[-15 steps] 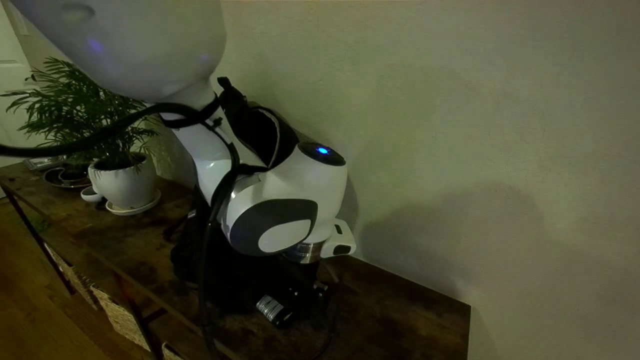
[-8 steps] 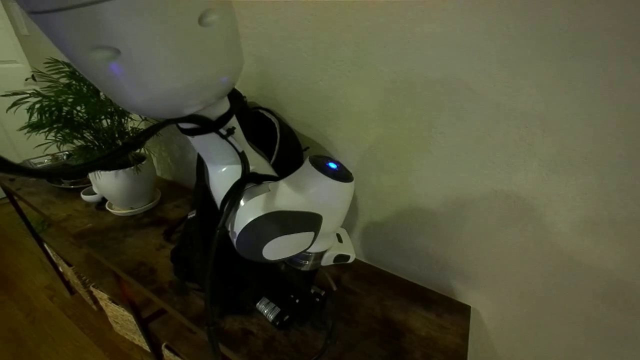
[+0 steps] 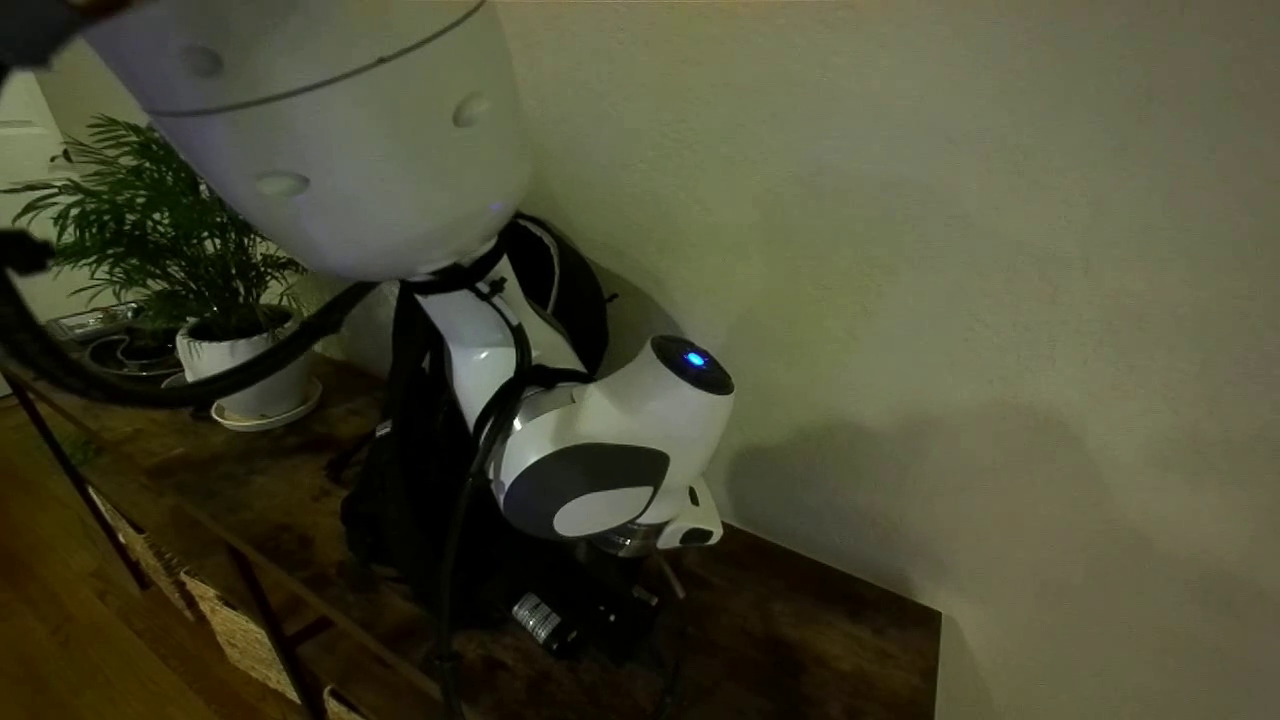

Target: Pick up the wallet and put it in the bag

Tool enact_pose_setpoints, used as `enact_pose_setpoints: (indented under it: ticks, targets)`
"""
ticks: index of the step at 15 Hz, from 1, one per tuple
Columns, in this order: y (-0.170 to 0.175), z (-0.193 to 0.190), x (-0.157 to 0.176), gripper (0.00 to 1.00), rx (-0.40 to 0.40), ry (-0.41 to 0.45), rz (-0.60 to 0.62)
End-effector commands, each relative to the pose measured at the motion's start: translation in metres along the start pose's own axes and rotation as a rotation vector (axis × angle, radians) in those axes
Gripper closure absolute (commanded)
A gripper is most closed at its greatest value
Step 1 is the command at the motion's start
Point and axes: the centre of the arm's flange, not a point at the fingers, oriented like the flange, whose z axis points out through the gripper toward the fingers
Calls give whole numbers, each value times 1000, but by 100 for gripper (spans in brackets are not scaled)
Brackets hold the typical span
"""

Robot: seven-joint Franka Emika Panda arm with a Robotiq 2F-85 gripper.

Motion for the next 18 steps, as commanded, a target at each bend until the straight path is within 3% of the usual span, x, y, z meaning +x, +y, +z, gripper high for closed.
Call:
enact_pose_setpoints:
  ticks: [1,18]
  targets:
    - [7,3,5,0,43,-11,-2]
    - [-11,6,15,0,99,-50,-70]
